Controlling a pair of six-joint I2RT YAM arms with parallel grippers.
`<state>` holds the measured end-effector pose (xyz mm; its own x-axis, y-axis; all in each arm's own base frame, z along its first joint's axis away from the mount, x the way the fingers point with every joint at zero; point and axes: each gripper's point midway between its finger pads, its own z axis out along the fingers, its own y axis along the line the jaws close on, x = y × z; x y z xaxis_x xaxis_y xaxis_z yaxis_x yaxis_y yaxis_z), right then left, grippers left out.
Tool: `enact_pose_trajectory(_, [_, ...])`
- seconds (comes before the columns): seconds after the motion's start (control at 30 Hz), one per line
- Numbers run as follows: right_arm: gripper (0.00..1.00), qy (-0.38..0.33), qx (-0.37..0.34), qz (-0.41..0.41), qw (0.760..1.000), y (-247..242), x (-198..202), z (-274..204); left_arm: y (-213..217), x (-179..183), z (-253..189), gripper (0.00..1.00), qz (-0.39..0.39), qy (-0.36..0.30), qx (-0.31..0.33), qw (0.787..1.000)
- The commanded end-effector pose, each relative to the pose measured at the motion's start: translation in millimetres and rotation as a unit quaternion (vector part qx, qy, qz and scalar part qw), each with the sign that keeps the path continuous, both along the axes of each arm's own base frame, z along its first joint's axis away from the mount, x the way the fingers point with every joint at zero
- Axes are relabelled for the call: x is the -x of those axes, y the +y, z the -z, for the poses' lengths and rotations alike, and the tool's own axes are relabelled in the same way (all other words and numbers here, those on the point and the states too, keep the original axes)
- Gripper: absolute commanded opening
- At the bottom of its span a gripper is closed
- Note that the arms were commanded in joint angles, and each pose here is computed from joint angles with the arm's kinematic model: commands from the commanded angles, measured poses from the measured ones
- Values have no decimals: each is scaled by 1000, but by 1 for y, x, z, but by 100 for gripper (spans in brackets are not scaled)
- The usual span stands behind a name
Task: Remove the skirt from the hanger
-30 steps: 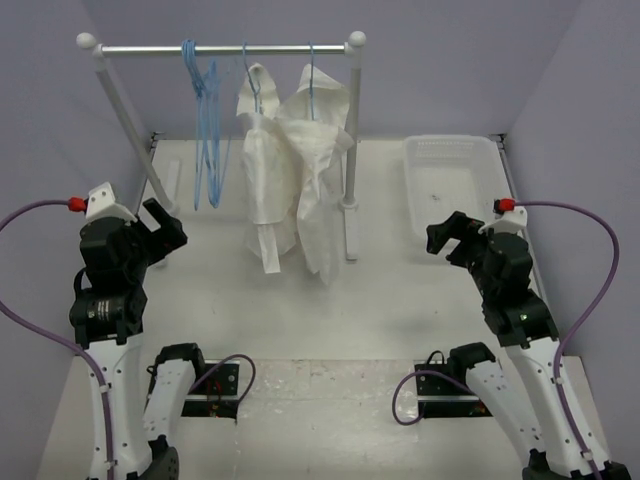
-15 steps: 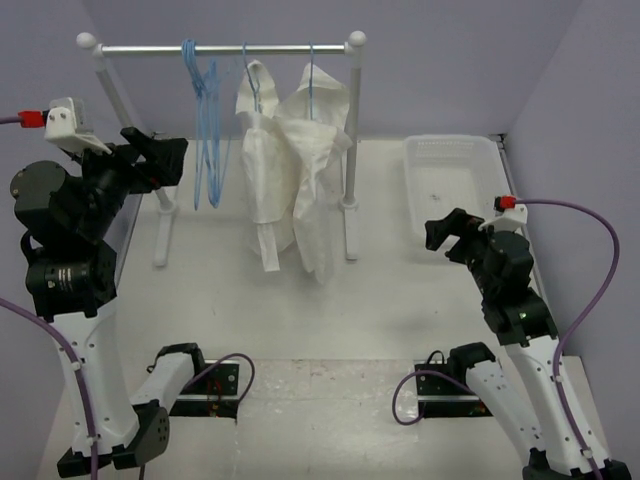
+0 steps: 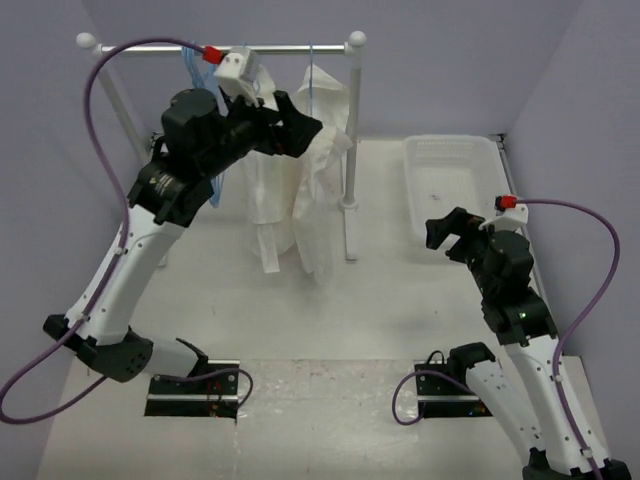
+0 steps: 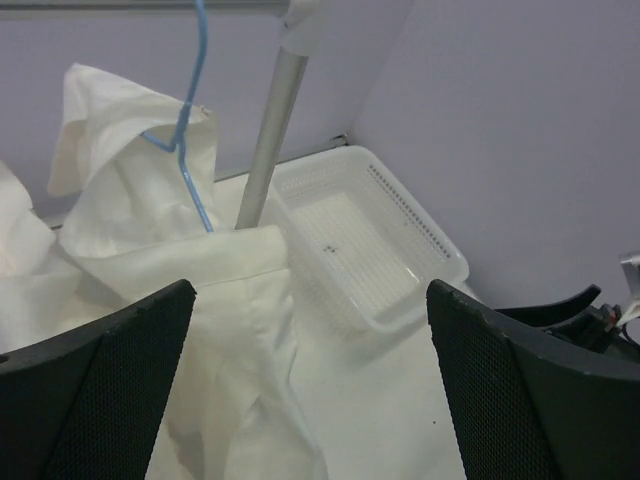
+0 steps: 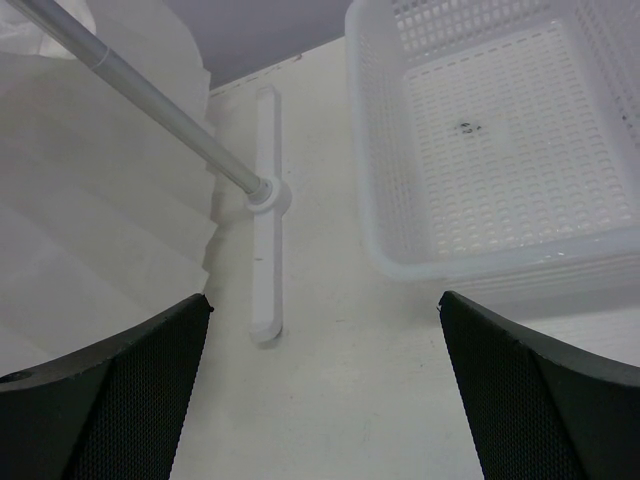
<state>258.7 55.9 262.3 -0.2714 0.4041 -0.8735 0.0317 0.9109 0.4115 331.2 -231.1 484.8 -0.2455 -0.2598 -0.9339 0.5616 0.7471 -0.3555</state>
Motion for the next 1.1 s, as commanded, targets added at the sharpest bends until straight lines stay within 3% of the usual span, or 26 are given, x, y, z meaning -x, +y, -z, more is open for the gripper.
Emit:
enact_pose_trajectory(0.0, [99,-23,-2,19,1000,-6,-2,-14,5,-20,-19,100,-88,-37,-25,995])
enact_pose_trajectory(0.3, [99,-25,8,27,999,-11,0,-11,-8,-86,2,100,-176,-46,-62,981])
enact_pose_trajectory(0.4, [99,-24,11,25,999,-11,-2,-10,-16,-100,8,91,-178,-53,-71,980])
enact_pose_trajectory(0.6, [99,-11,21,37,999,-15,-4,-3,-26,-121,23,84,-186,-51,-87,977])
enact_pose_trajectory(0.7, [99,-10,22,40,999,-16,-4,-3,-34,-131,36,73,-184,-43,-97,977])
enact_pose_trajectory(0.8, [99,-11,25,43,999,-18,-3,-2,-38,-140,46,55,-187,-35,-102,976])
enact_pose_trajectory(0.9, [99,-12,25,48,998,-20,-2,-2,-40,-144,49,27,-191,-32,-100,976])
enact_pose_trajectory(1.07, [99,-11,26,47,999,-20,-1,-2,-36,-140,33,0,-196,-42,-82,976])
